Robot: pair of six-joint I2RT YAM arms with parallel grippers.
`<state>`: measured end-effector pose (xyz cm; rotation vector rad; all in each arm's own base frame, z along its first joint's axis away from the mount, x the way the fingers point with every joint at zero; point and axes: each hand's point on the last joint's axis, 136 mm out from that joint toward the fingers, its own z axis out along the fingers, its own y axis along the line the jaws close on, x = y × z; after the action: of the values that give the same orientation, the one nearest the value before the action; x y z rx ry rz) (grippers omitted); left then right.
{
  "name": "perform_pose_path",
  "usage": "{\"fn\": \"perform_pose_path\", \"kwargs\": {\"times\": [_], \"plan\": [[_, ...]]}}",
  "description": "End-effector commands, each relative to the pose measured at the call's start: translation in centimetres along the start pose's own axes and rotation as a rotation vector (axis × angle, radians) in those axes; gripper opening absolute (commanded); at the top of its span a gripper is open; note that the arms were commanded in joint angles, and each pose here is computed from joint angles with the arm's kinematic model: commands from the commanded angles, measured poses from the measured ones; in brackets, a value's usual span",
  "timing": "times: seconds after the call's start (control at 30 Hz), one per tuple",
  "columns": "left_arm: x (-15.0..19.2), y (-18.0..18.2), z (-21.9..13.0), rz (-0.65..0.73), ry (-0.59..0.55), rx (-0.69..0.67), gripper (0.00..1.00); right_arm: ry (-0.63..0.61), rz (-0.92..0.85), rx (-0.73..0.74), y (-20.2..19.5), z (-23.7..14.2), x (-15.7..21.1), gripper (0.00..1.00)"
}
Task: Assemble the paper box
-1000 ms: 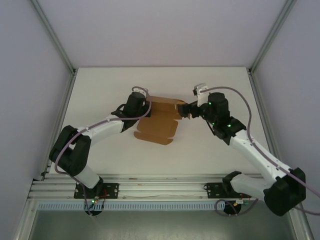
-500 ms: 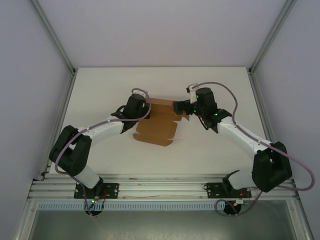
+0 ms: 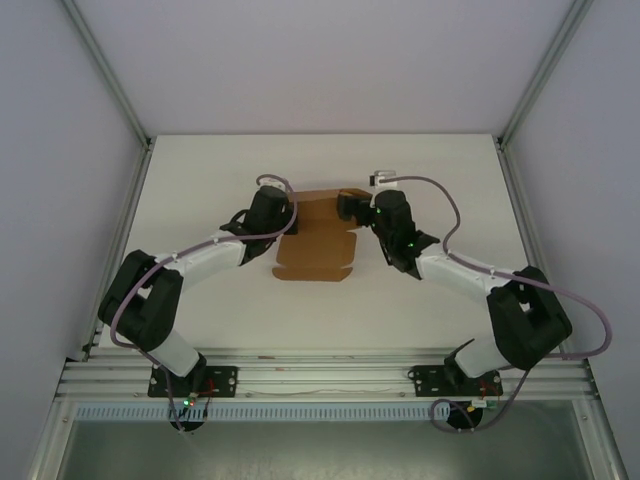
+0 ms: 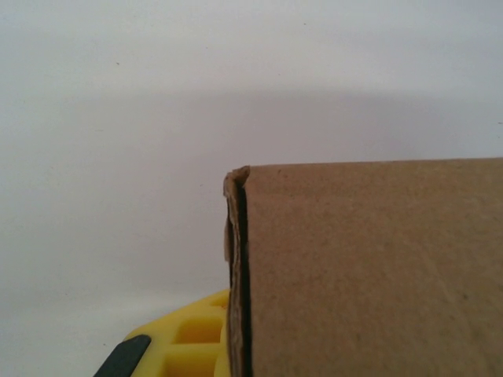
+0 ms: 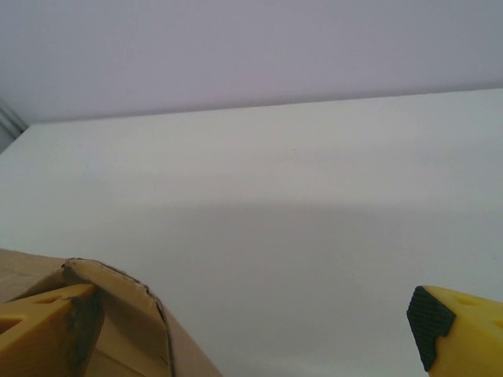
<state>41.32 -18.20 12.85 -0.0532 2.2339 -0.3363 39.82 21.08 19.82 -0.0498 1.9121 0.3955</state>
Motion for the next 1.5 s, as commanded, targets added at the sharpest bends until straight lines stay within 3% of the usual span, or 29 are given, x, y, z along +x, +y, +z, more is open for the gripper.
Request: {"fn": "perform_pose_path", "kwargs": {"times": [0.0,0.23,0.57,0.73,0.97,1.27,1.47], "plan": [[-1.5,-2.4,-0.7,-0.035,-0.032,0.086,0.0,-0.128,0.108,0.017,-0.4,-1.3,-2.2,1.0],[-2.3,-1.5,-1.6,-0.036,-0.057,0.031,0.0,-0.003,0.024,0.055,-1.7,-5.7,-1.6,1.0],[-3.1,-1.3,-2.3,-0.014,-0.07,0.011,0.0,0.262,-0.043,0.13,-4.3,-8.3,4.2,1.0],[-3.1,-1.1,-2.5,0.01,-0.073,0.004,0.0,0.263,-0.026,0.242,-6.7,-8.1,4.4,0.99],[-3.0,-1.2,-2.4,0.017,-0.066,0.009,0.0,0.264,0.028,0.217,-7.3,-6.5,4.8,1.0],[-3.2,-1.6,-2.1,0.016,-0.064,0.02,0.0,0.237,0.017,0.129,-5.4,-4.2,3.8,1.0],[-2.8,-1.9,-1.7,0.014,-0.054,0.036,0.0,0.242,0.034,-0.014,-2.7,-2.8,3.6,1.0]]}}
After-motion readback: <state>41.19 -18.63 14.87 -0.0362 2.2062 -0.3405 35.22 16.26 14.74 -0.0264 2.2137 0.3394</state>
